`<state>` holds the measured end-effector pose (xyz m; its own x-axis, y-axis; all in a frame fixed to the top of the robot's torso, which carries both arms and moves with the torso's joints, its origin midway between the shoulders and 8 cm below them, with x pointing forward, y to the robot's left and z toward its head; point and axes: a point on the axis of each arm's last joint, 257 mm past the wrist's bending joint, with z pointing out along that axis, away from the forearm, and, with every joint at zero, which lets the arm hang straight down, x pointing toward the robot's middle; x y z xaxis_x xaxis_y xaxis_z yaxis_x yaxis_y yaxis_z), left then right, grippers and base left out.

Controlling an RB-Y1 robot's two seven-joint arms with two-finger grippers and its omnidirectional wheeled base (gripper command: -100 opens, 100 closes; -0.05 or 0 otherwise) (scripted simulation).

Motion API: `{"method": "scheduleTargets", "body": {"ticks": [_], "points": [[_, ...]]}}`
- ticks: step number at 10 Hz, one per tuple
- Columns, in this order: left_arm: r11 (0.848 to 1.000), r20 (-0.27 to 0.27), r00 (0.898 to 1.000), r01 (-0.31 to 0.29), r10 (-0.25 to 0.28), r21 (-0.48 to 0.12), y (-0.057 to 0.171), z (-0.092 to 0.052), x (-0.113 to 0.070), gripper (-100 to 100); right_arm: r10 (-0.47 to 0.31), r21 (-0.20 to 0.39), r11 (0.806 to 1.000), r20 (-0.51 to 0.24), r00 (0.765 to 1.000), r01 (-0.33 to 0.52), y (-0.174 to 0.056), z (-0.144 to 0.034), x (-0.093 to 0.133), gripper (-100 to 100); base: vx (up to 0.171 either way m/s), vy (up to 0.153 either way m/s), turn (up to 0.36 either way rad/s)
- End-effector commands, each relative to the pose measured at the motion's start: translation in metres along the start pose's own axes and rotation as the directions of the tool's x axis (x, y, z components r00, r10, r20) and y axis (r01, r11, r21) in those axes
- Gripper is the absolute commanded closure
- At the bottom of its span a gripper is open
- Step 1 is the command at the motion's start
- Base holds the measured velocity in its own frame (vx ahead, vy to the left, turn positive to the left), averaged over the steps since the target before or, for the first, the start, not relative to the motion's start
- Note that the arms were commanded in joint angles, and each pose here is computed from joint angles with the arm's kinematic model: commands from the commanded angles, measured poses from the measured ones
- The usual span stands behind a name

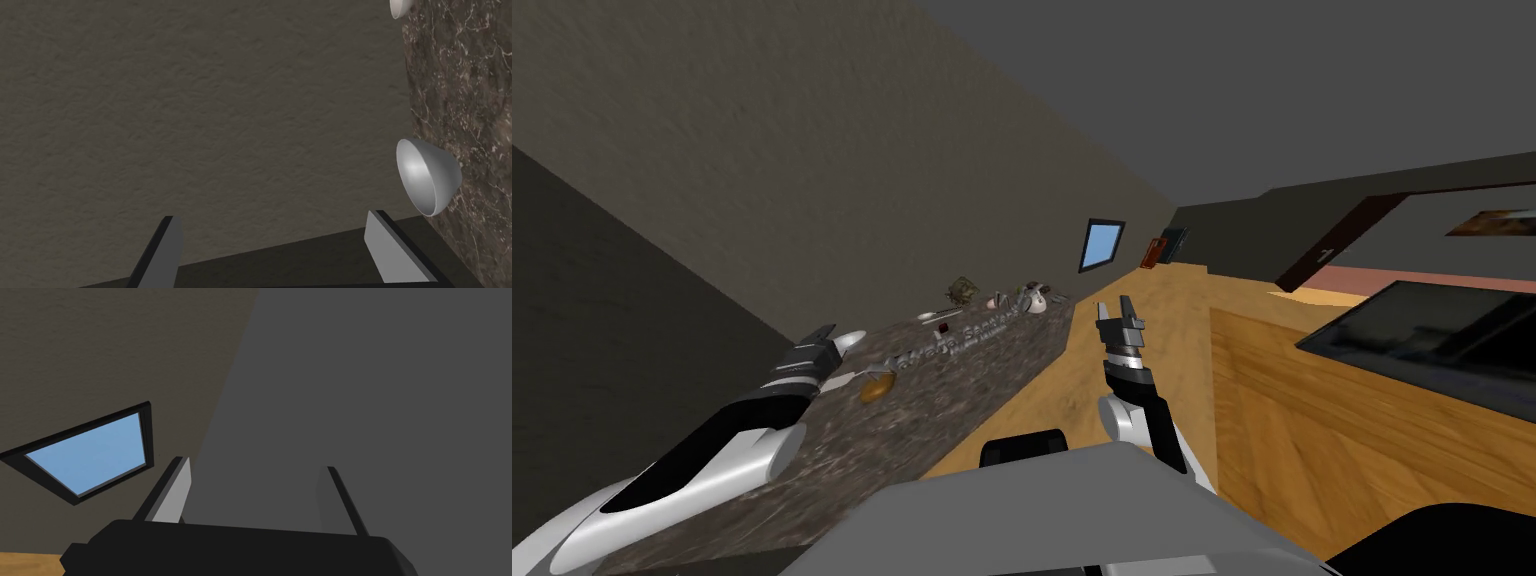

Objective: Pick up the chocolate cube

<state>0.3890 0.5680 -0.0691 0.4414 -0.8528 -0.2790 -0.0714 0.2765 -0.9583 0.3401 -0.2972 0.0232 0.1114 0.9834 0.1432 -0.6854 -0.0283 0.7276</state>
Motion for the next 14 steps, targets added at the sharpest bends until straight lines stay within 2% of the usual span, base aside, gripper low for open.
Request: {"method": "scheduleTargets", "body": {"ticks": [1,2,3,4,5,6,7,9,10,11,12,14], "points": [[0.999,0.027,1.0,0.005,-0.003,-0.054,0.014,0.003,-0.014,-100,0.0,0.0,1.0,0.0,1.0,0.0,0.0,0.0,0.0,0,-0.019,-0.032,-0.143],[0.998,0.028,1.0,0.005,-0.003,-0.063,0.017,0.002,-0.014,-100,0.0,0.0,1.0,0.0,1.0,0.0,0.0,0.0,0.0,0,-0.008,-0.009,0.027],[0.994,0.077,0.997,0.015,-0.007,-0.109,0.03,0.006,-0.043,-100,0.0,0.0,1.0,0.0,1.0,0.0,0.0,0.0,0.0,0,-0.003,-0.038,-0.326],[0.991,0.081,0.997,0.017,-0.006,-0.136,0.037,0.005,-0.044,-100,0.0,0.0,1.0,0.0,1.0,0.0,0.0,0.0,0.0,0,-0.003,-0.03,-0.169],[0.983,0.134,0.991,0.035,-0.011,-0.178,0.049,0.005,-0.074,-100,0.0,0.0,1.0,0.0,1.0,0.0,0.0,0.0,0.0,0,0.006,-0.053,-0.278],[0.977,0.139,0.99,0.039,-0.01,-0.208,0.057,0.004,-0.075,-100,0.0,0.0,1.0,0.0,1.0,0.0,0.0,0.0,0.0,0,0.007,-0.037,-0.164],[0.97,0.19,0.982,0.062,-0.016,-0.236,0.064,0.002,-0.103,-100,0.0,0.0,1.0,0.0,1.0,0.0,0.0,0.0,0.0,0,0.019,-0.052,-0.376],[0.959,0.201,0.98,0.071,-0.015,-0.276,0.077,-0.001,-0.106,-100,0.0,0.0,1.0,0.0,1.0,0.0,0.0,0.0,0.0,0,0.016,-0.022,-0.029],[0.943,0.26,0.965,0.106,-0.021,-0.317,0.091,-0.006,-0.136,-100,0.0,0.0,1.0,0.0,1.0,0.0,0.0,0.0,0.0,0,0.021,-0.033,-0.265],[0.935,0.265,0.964,0.111,-0.019,-0.337,0.097,-0.008,-0.137,-100,0.0,0.0,1.0,0.0,1.0,0.0,0.0,0.0,0.0,0,0.027,-0.027,-0.222],[0.919,0.323,0.946,0.151,-0.026,-0.365,0.109,-0.015,-0.167,-100,0.0,0.0,1.0,0.0,1.0,0.0,0.0,0.0,0.0,0,0.056,-0.043,-0.31],[0.904,0.331,0.943,0.161,-0.023,-0.395,0.117,-0.019,-0.167,-100,0.0,0.0,1.0,0.0,1.0,0.0,0.0,0.0,0.0,0,0.025,-0.023,-0.046]]}}
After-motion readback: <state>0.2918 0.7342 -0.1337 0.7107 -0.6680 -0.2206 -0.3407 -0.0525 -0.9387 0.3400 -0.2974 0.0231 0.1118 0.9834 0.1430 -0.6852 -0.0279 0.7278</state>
